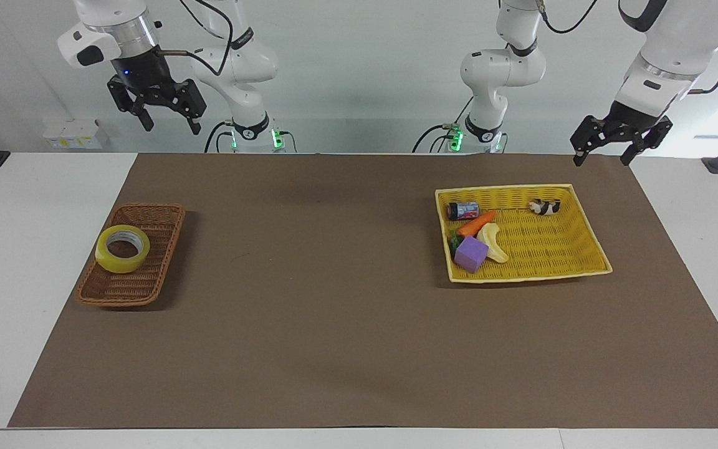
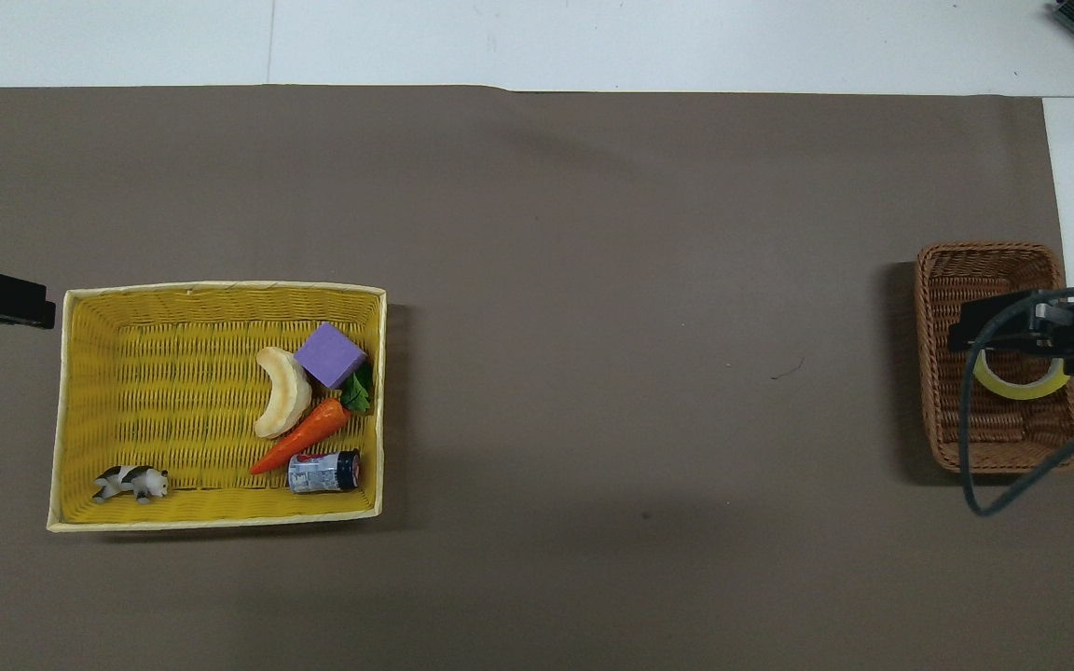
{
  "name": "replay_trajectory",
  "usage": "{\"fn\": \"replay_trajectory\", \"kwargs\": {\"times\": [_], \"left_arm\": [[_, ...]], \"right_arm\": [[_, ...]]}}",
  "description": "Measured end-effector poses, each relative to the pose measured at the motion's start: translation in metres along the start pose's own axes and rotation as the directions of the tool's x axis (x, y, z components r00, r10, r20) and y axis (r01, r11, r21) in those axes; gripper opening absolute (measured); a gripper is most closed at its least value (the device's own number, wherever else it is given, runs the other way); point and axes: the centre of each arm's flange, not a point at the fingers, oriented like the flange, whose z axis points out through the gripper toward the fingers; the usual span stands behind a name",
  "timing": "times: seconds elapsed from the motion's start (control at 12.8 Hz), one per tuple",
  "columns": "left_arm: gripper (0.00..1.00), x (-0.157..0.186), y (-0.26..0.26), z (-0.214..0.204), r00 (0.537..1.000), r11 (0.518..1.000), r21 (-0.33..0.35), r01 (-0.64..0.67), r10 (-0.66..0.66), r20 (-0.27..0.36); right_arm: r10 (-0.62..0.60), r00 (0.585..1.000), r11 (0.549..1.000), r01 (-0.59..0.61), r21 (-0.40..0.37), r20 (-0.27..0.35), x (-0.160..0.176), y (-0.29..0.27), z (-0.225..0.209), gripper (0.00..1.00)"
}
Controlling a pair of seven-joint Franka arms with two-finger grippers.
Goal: Move tape to another basket
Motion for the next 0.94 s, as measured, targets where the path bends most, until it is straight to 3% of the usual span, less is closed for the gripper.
{"fn": "replay_trajectory", "kwargs": {"times": [0.94], "left_arm": [[1.00,0.0000,0.0000,0.0000,1.000,1.000,0.000,0.000,0.000,0.000]], "right_arm": [[-0.060,0.998,0.998,0.061,-0.002,0.008,-0.0015,-0.0046,0.0065,1.00]]}}
